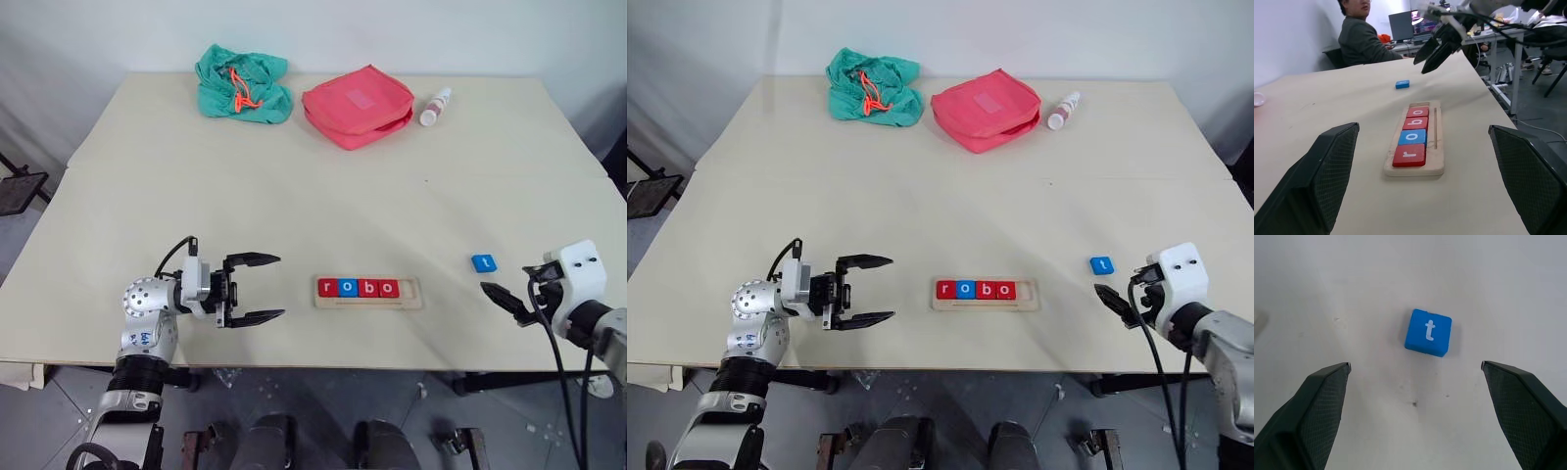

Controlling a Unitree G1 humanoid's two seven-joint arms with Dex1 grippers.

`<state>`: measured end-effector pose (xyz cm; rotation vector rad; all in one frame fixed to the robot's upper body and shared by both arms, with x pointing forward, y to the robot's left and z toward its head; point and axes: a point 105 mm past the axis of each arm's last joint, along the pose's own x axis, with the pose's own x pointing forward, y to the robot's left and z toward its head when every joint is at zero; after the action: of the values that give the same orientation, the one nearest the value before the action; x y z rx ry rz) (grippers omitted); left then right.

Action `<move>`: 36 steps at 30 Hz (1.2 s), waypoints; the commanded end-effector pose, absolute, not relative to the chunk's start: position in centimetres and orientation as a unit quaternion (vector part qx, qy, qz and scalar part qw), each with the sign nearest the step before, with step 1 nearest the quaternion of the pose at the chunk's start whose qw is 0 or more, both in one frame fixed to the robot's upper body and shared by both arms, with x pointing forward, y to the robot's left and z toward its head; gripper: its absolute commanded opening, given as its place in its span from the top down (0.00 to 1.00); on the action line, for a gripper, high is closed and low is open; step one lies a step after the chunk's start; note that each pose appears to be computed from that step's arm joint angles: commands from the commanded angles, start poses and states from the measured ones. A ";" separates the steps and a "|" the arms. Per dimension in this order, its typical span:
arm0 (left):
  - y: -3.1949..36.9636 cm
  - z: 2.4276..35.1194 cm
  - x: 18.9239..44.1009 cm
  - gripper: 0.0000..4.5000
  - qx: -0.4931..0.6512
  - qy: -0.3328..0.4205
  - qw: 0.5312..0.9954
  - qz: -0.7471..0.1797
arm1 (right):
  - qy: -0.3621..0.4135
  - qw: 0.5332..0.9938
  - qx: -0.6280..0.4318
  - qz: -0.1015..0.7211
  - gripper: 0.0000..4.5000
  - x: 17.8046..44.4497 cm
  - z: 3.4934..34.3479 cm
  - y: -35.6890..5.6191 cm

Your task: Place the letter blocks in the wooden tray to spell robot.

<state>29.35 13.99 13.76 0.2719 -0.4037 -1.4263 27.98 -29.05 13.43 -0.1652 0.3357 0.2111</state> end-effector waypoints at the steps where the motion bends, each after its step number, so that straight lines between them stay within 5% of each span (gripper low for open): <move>1: 14.0 14.0 29.4 0.00 0.125 -0.188 0.727 -0.648 | 0.145 0.982 -0.080 0.087 0.01 28.5 14.4 -29.4; 18: 14.7 14.0 28.6 0.00 0.130 -0.185 0.737 -0.637 | 0.157 0.984 -0.054 0.069 0.01 33.1 12.0 -30.0; 21: 14.8 13.9 28.4 0.00 0.131 -0.184 0.739 -0.635 | 0.156 0.984 -0.052 0.066 0.13 33.1 11.9 -30.1; 28: 14.8 13.8 28.4 0.00 0.130 -0.183 0.739 -0.635 | 0.131 0.989 -0.044 0.055 0.68 32.7 13.0 -30.0; 36: 14.9 13.7 28.5 0.00 0.129 -0.182 0.735 -0.640 | 0.079 0.997 -0.005 0.016 0.68 29.9 14.9 -27.6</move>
<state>28.59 14.51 13.13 0.2670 -0.3716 -1.4122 30.79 -28.38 13.38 -0.0131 0.2188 0.0436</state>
